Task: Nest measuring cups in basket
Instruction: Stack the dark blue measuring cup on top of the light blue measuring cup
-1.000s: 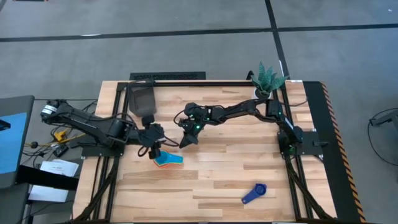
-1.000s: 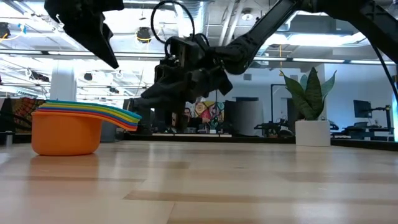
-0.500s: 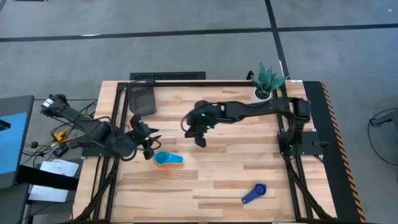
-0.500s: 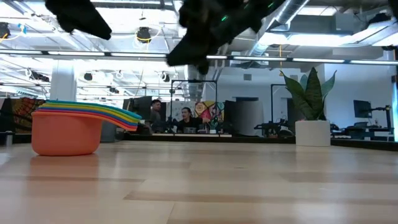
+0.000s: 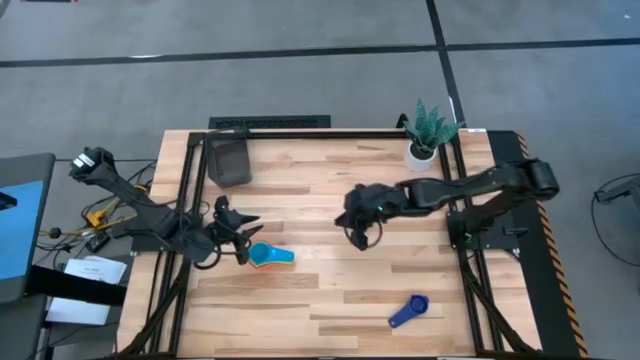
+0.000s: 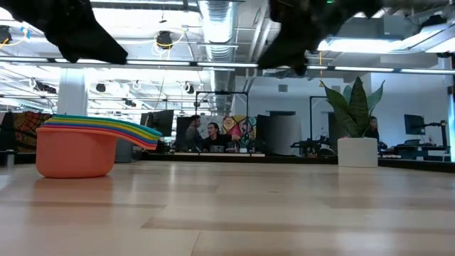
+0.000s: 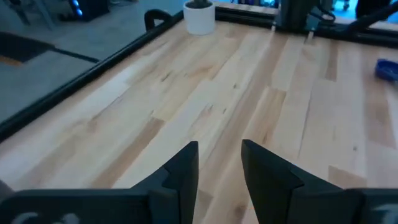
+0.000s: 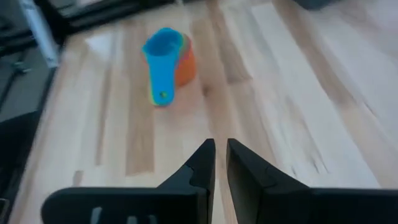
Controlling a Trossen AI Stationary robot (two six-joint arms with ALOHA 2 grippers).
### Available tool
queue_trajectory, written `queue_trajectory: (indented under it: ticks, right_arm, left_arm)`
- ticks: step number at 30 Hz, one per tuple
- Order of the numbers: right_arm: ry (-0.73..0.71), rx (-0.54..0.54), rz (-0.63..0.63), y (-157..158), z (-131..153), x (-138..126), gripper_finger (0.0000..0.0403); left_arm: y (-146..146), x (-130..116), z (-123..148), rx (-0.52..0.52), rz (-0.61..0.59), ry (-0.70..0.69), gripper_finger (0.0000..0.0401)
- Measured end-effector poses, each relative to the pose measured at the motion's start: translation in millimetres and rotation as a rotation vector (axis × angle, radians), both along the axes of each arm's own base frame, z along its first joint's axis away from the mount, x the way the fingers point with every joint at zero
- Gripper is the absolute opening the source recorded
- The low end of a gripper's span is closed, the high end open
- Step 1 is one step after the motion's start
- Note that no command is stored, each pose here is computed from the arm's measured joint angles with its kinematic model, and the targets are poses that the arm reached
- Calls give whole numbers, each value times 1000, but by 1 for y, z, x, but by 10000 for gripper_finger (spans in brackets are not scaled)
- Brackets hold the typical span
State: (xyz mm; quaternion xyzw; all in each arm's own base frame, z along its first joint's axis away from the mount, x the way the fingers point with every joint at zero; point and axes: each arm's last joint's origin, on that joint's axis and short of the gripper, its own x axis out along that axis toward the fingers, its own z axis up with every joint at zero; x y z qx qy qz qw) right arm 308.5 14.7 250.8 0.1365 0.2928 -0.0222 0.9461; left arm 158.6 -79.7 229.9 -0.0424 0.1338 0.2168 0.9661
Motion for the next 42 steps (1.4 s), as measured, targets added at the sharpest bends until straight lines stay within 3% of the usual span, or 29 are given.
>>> queue_trajectory:
  ticks: [11,18,27,33,38,42]
  right_arm:
    - [210,2,-180,53,-13,-44,63]
    - [393,118,-338,74,-26,-69,63]
    - [584,147,-400,116,-42,-105,71]
    - [744,296,-424,144,-52,-122,124]
    - [847,451,-553,161,-53,-138,167]
    - [857,533,-672,175,-53,-153,173]
  left_arm:
    - [1,22,-19,109,-18,121,111]
    - [4,28,-21,107,12,123,111]
    - [10,33,-16,189,21,124,111]
    - [14,35,-15,184,22,121,111]
    - [15,35,-15,195,22,128,111]
    - [15,35,-15,196,22,129,111]
